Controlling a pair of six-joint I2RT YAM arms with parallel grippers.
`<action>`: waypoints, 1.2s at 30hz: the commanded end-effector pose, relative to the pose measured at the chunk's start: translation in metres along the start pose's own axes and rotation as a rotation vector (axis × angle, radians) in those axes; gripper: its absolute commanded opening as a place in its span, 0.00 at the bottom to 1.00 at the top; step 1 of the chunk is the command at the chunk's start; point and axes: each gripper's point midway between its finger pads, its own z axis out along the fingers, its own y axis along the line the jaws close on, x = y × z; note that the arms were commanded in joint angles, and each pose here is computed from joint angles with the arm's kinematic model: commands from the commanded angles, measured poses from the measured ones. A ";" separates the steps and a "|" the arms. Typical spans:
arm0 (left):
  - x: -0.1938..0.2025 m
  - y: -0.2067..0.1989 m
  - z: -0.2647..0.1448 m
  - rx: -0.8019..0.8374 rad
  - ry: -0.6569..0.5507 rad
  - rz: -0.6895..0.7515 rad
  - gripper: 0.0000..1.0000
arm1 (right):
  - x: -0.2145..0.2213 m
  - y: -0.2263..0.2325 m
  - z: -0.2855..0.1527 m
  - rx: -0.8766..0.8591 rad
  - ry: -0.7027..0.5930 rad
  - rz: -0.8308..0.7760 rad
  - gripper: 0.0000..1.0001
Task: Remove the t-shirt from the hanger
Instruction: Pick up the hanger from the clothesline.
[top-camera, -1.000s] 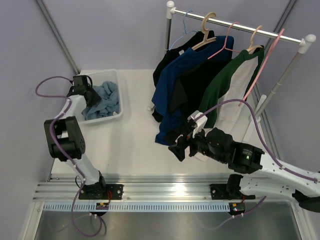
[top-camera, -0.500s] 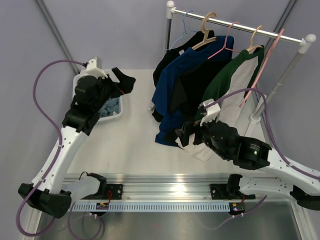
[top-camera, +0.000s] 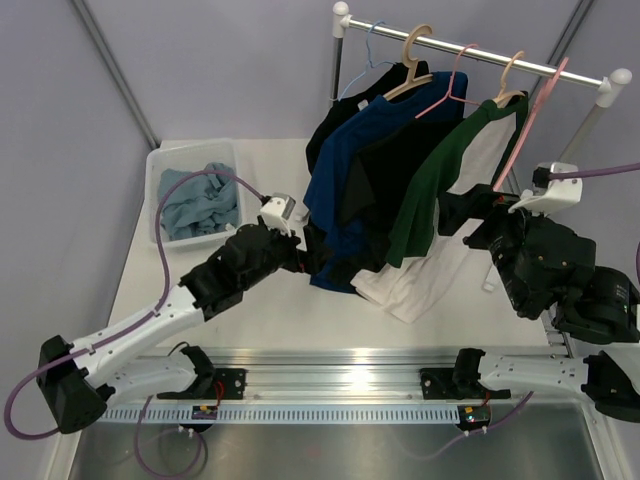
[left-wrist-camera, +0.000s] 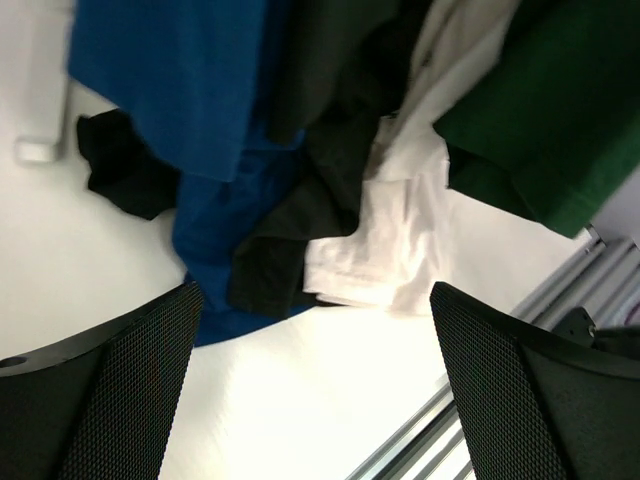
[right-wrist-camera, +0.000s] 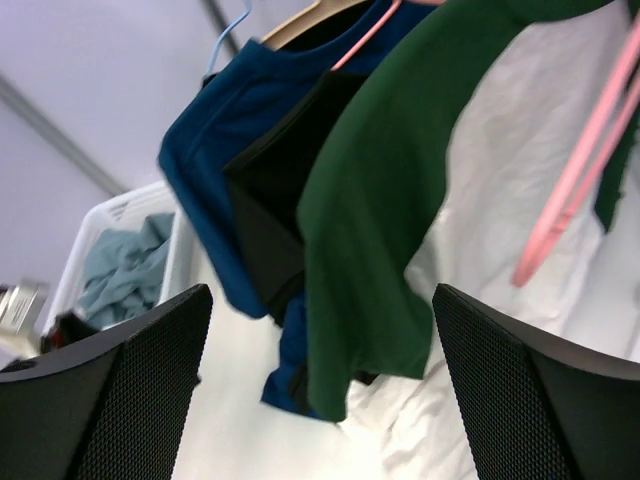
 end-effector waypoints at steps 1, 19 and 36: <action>-0.011 -0.035 0.005 0.169 -0.105 0.055 0.99 | -0.021 -0.025 0.001 0.166 -0.082 -0.053 1.00; 0.011 -0.025 -0.019 0.192 -0.100 0.083 0.99 | -0.068 -0.021 0.070 0.413 -0.131 -0.103 1.00; 0.032 0.024 -0.004 -0.020 -0.081 0.165 0.99 | -0.049 -0.060 0.143 0.572 -0.060 -0.125 1.00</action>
